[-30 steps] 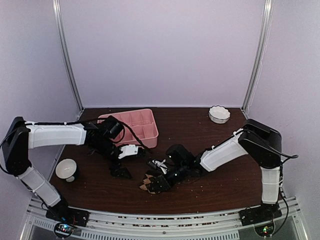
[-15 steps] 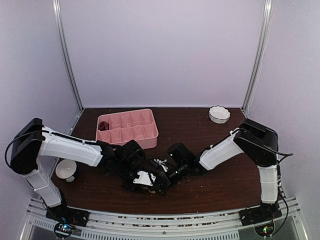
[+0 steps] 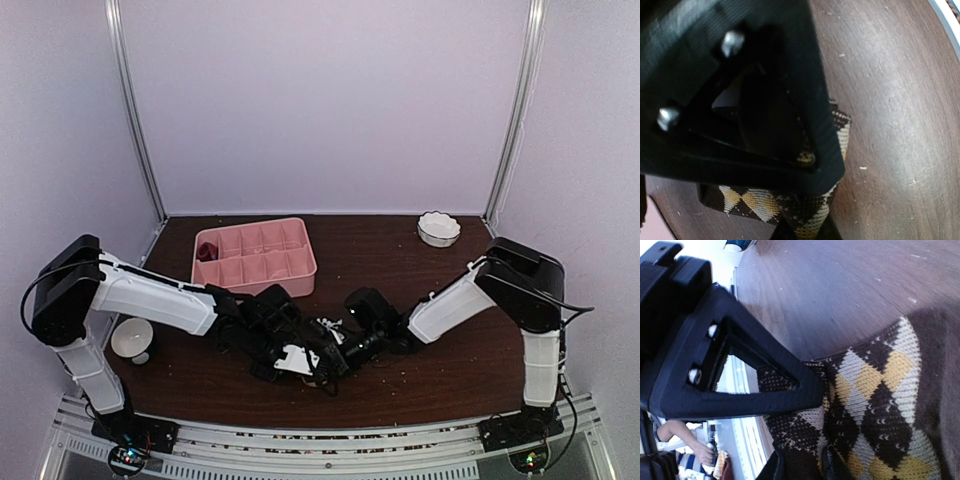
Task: Roll the socks
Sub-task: Roll the sock at the center of the board.
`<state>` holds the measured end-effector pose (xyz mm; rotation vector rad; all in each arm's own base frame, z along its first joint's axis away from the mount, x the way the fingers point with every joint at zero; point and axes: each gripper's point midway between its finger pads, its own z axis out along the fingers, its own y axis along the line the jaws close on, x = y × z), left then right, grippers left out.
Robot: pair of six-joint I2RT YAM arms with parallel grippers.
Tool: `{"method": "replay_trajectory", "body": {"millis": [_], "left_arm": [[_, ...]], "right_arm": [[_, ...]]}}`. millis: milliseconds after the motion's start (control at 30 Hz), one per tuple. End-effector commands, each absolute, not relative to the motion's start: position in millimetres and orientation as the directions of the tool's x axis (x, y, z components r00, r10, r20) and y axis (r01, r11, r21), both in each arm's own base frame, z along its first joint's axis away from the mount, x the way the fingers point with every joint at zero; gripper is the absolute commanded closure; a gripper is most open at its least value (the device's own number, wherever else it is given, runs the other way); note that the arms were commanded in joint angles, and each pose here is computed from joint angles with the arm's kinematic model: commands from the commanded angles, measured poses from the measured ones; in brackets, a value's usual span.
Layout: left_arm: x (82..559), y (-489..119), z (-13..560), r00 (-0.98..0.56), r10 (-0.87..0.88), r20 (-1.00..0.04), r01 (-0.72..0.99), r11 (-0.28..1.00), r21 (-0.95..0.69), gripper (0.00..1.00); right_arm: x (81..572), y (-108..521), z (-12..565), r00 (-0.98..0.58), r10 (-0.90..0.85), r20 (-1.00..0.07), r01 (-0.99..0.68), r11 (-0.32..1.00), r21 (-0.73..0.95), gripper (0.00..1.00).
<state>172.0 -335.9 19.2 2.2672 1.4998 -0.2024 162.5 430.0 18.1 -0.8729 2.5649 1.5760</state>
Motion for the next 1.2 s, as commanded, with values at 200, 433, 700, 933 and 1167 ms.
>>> {"method": "replay_trajectory", "body": {"millis": [200, 433, 700, 933, 1167], "left_arm": [[163.7, -332.0, -1.0, 0.184, 0.914, -0.361, 0.962, -0.243, -0.126, 0.98], [156.4, -336.7, -14.1, 0.129, 0.927, -0.351, 0.940, -0.228, -0.255, 0.98], [159.8, -337.0, -16.4, 0.023, 0.941, -0.336, 0.902, -0.165, -0.399, 0.99], [158.3, -337.7, -14.7, -0.024, 0.942, -0.336, 0.874, -0.143, -0.464, 0.98], [159.9, -338.7, -17.2, -0.098, 0.945, -0.313, 0.831, -0.095, -0.548, 0.98]], "right_arm": [[158.4, 327.2, -41.5, -0.893, -0.355, -0.277, -0.451, 0.695, 0.561, 0.49], [163.4, 293.1, -35.5, -0.869, -0.313, -0.382, -0.474, 0.750, 0.462, 0.00], [208.1, 253.7, 32.0, -0.701, -0.153, -0.697, -0.465, 0.838, 0.284, 0.00], [208.6, 269.4, 54.8, -0.621, -0.148, -0.769, -0.561, 0.770, 0.304, 0.00], [156.0, 326.1, 84.4, -0.182, -0.420, -0.889, -0.875, 0.481, -0.048, 0.05]]}}
